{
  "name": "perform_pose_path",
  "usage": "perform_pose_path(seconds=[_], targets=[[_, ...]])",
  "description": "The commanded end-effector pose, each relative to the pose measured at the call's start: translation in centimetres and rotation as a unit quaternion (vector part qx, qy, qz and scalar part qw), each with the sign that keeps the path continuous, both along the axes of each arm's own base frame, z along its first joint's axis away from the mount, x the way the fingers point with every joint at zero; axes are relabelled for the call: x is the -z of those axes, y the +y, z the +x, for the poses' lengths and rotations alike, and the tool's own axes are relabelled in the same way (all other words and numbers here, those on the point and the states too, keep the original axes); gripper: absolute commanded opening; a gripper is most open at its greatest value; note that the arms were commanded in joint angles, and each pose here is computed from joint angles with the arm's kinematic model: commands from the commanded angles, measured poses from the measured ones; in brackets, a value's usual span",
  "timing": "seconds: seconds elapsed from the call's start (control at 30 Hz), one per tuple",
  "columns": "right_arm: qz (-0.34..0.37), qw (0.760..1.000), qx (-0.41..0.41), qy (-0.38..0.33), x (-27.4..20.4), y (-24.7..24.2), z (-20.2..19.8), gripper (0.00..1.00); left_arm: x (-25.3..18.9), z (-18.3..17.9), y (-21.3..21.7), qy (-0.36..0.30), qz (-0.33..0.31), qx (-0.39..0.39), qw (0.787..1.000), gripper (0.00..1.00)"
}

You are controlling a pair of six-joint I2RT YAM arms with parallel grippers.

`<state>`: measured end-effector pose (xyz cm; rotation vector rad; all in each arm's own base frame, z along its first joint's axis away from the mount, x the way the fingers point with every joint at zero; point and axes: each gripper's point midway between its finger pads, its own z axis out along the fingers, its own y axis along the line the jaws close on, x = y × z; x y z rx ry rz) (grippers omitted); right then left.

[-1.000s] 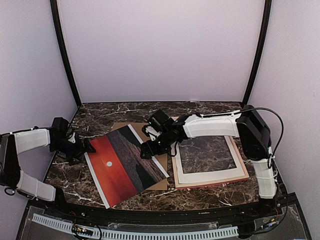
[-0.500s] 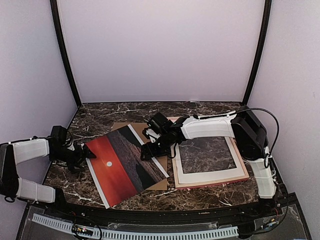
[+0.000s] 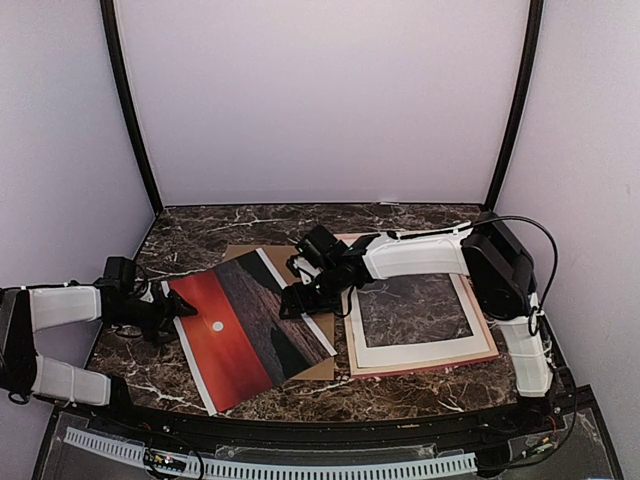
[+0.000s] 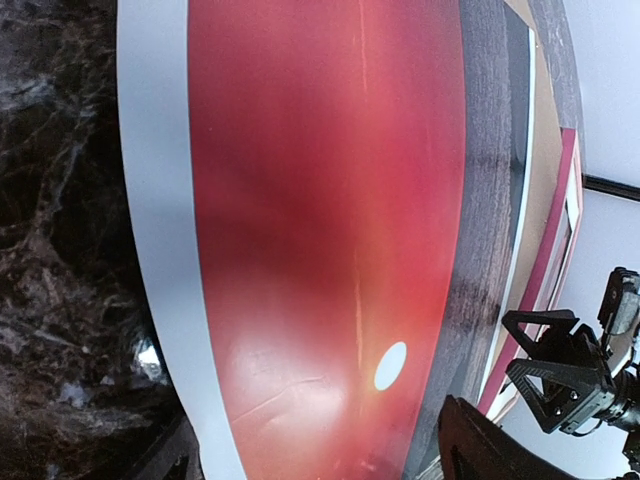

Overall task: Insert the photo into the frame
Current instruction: Pick up the photo from the backboard.

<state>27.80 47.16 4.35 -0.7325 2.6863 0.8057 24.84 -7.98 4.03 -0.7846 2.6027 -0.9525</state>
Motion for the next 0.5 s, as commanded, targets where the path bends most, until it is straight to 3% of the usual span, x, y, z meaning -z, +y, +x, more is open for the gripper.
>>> perform_pose_path(seconds=[0.0,0.47], targets=[[-0.009,0.999,0.003,0.041,2.5,-0.3,-1.3,0.76,1.2,-1.3,-0.7,0.017,-0.016,0.007,1.0,0.83],[-0.013,0.998,0.005,0.056,3.1,-0.6,-1.9,0.75,-4.1,2.0,-2.3,-0.11,-0.053,0.059,0.991,0.79]])
